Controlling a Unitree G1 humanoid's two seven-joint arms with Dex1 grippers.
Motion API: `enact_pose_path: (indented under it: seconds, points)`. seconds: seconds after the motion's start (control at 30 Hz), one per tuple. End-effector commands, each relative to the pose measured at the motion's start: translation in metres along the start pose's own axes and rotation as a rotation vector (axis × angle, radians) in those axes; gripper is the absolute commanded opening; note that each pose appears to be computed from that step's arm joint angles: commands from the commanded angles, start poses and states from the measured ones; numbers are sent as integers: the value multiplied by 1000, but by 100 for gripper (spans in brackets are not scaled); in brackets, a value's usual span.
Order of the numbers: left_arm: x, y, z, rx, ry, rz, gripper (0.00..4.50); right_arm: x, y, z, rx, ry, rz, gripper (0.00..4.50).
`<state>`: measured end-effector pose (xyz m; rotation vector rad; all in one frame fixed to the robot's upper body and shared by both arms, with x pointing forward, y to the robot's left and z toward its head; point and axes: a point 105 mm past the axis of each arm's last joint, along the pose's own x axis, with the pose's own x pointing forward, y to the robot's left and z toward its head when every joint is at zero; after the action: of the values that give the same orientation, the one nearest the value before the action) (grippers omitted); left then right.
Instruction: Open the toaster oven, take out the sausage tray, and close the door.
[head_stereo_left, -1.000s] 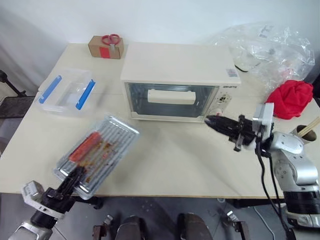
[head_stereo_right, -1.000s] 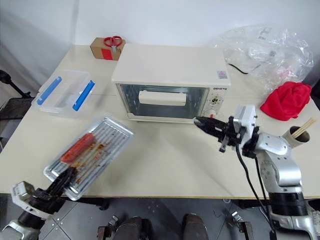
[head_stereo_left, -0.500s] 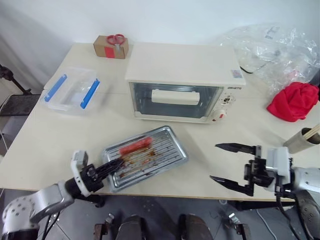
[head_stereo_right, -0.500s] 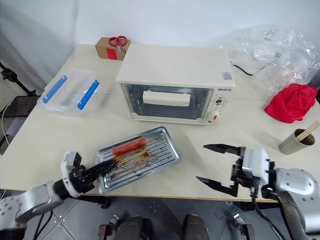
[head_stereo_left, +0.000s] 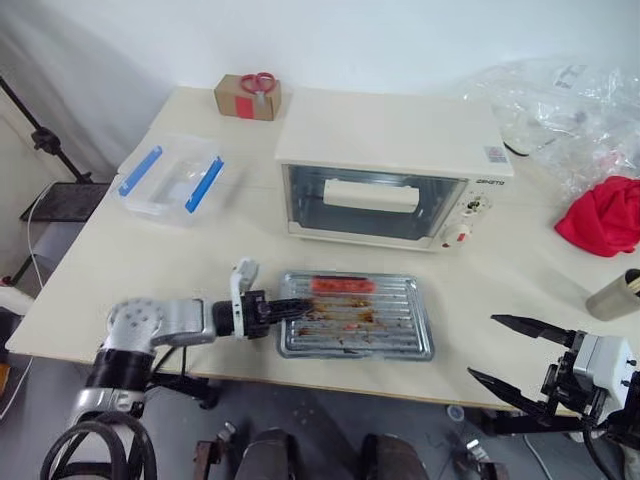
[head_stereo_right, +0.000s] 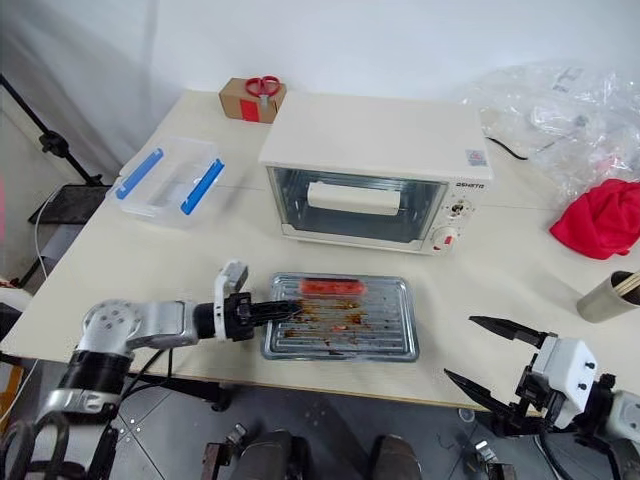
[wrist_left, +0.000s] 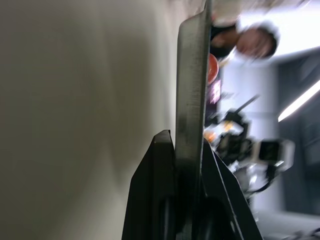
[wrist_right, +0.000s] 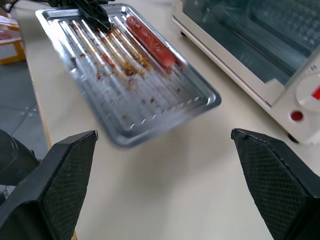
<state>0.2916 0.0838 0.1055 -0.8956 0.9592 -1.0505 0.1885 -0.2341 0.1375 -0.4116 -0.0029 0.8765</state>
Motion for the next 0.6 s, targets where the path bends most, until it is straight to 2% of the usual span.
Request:
enact_pose_path:
  seconds: [0.03,0.2,0.27,0.33,0.37,0.4,0.47,0.6]
  points:
    - [18,12,-11,-38,79,20,0,-3,-6,6,-33,-16,-39,448]
    - [26,17,-9,-37,105,43,0,2,-7,11,-37,-28,-39,448]
    - [28,19,-9,-20,110,54,66,3,-6,12,-37,-29,-38,450]
    - [31,18,-5,-1,95,55,118,3,-5,11,-45,-21,-29,450]
    - [31,17,-3,15,88,54,122,3,-5,11,-48,-18,-22,450]
    - [29,12,-2,30,85,35,165,4,-4,11,-47,-21,-20,450]
    - [26,7,1,56,70,17,212,6,-4,12,-44,-27,-17,450]
    - [-5,0,8,173,0,42,320,12,-5,12,-38,-36,-3,450]
